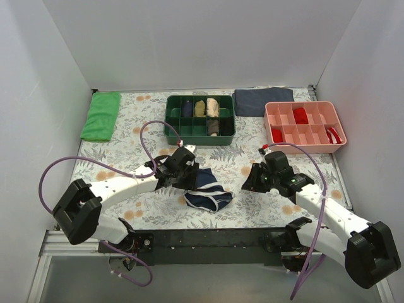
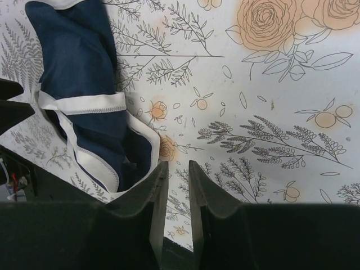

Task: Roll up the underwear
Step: Flatten out the underwear at the center of the board.

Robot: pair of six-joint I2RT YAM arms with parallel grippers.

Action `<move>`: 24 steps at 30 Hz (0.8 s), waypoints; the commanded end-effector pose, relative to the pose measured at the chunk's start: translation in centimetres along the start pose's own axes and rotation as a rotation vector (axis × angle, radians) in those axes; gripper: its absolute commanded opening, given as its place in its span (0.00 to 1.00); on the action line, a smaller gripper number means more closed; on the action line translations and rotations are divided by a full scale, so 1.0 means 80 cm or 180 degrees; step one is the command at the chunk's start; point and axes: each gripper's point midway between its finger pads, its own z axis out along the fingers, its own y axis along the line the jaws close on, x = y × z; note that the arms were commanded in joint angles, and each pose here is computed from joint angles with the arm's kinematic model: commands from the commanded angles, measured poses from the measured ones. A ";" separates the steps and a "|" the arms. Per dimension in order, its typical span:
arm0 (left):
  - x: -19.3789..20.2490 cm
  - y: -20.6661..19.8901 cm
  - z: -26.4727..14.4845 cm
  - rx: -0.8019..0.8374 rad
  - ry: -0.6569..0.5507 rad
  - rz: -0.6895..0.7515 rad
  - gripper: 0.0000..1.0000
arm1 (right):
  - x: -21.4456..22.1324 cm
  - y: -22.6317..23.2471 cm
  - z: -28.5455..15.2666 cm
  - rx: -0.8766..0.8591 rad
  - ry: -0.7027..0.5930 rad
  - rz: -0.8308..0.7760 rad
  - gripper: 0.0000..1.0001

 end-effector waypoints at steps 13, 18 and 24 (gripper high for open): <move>0.002 -0.004 0.010 0.0098 0.0030 0.0253 0.40 | -0.020 0.022 -0.002 -0.0163 -0.0088 -0.0091 0.30; 0.011 0.010 0.019 -0.0088 0.0099 0.0233 0.32 | -0.019 0.028 -0.008 -0.0246 -0.0083 -0.0144 0.30; -0.006 0.006 0.013 -0.0110 -0.0023 0.0208 0.11 | 0.003 0.063 -0.019 -0.0884 0.0036 -0.0270 0.35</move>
